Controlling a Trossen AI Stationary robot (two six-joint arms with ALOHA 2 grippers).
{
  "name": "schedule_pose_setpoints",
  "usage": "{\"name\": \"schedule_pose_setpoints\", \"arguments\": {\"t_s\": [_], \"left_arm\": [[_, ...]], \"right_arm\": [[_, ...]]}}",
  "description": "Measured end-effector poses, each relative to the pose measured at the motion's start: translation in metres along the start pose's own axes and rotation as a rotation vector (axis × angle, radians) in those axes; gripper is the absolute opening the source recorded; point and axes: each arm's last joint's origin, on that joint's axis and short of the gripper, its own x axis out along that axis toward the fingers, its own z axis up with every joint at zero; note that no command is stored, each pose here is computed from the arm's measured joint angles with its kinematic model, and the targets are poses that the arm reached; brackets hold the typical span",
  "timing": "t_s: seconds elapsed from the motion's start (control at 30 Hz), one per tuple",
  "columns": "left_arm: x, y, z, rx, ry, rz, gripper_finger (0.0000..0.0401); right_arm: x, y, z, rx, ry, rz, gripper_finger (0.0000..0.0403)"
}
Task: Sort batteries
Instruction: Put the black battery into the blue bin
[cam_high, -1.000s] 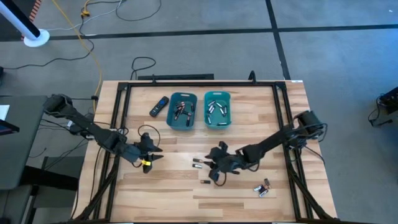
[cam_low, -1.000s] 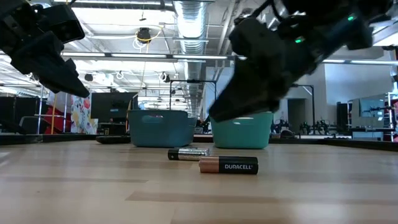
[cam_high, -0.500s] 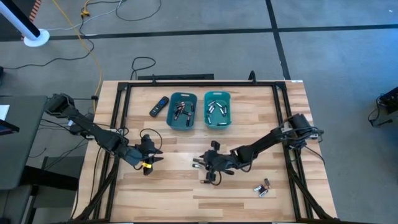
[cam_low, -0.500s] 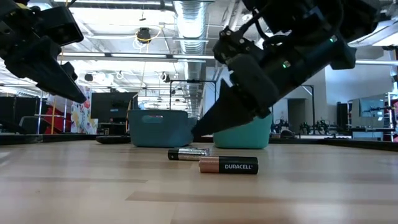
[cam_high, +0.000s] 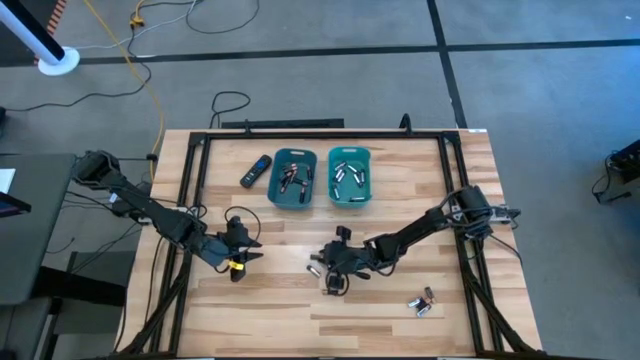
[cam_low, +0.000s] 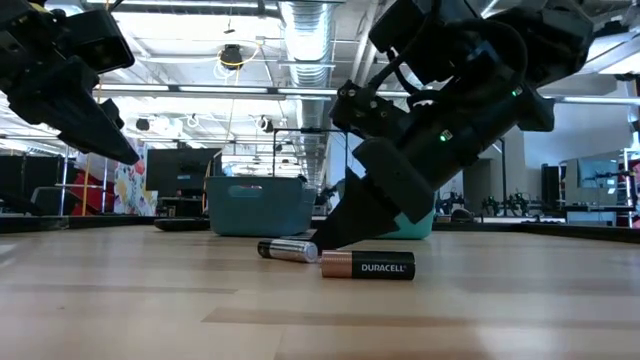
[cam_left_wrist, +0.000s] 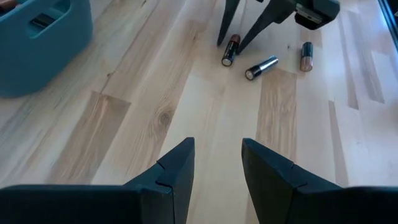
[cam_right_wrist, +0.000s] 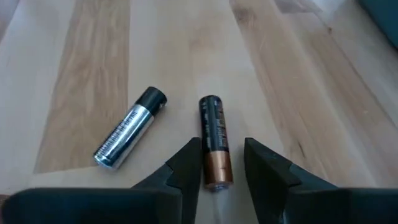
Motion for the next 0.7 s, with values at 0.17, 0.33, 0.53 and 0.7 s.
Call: {"name": "schedule_pose_setpoints", "arguments": {"t_s": [0.17,0.33,0.53,0.7], "left_arm": [[0.0,0.0,0.0,-0.008,-0.001,0.0,0.0128],[0.0,0.0,0.0,-0.009,-0.001,-0.001,0.0128],[0.0,0.0,0.0,-0.009,-0.001,0.0,0.0128],[0.0,0.0,0.0,-0.006,-0.002,0.001,0.0128]], "right_arm": [[0.001,-0.003,-0.001,0.0,0.03,0.026,0.0087],[0.004,-0.004,-0.009,0.034,0.103,0.023,0.0029],[-0.006,-0.001,-0.002,0.086,0.09,0.046,0.0029],[-0.036,-0.009,0.027,0.121,0.039,0.081,0.0029]]}}
